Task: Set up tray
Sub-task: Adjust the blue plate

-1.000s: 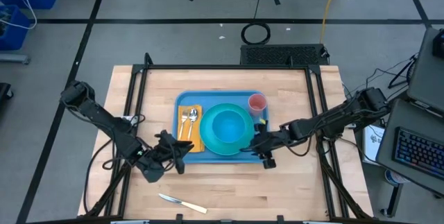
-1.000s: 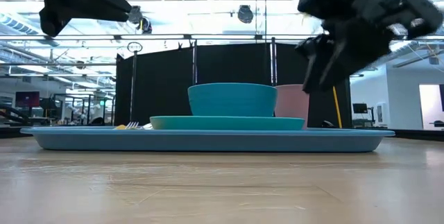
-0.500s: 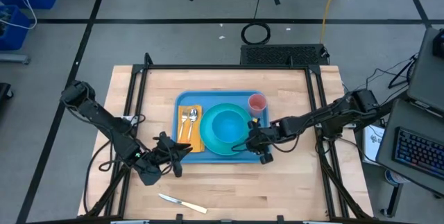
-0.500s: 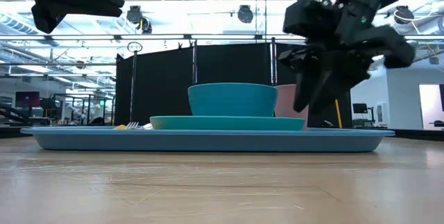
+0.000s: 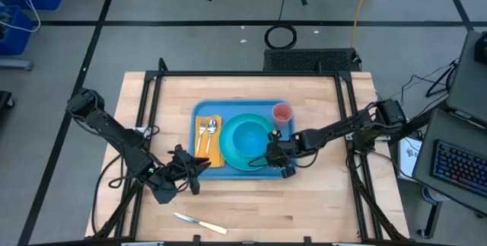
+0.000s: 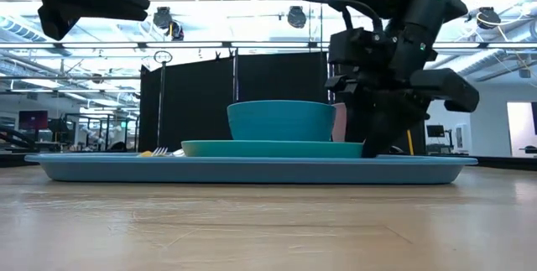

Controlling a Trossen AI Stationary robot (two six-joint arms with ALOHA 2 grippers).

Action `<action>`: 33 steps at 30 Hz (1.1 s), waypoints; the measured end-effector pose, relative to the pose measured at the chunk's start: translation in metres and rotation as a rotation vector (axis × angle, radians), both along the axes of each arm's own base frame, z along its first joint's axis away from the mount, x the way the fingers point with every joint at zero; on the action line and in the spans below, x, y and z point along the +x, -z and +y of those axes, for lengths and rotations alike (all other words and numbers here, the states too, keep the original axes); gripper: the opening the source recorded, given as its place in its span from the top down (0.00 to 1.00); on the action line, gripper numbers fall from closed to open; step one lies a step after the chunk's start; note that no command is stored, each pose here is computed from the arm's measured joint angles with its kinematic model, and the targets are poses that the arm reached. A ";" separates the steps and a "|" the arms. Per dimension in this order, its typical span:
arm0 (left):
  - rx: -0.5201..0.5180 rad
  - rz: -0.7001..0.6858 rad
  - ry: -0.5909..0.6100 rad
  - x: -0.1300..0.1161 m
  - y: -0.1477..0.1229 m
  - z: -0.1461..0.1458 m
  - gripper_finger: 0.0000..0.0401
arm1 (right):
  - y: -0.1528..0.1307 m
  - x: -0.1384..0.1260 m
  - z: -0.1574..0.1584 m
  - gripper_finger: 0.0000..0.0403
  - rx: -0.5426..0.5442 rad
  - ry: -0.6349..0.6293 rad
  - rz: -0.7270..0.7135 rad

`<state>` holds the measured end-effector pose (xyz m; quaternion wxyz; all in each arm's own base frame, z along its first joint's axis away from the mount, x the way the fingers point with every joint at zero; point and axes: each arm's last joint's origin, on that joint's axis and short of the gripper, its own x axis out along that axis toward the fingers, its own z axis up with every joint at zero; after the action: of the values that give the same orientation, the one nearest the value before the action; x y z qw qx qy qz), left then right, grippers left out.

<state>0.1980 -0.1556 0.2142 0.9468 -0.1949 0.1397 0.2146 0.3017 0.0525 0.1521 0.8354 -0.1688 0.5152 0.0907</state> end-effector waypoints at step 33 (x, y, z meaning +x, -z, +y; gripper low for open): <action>-0.006 0.001 0.002 0.000 0.000 0.000 0.80 | -0.005 -0.006 0.012 0.82 0.071 -0.012 0.016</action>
<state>0.1977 -0.1557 0.2139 0.9463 -0.1975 0.1409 0.2136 0.2957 0.0642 0.1576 0.8362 -0.1413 0.5171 0.1156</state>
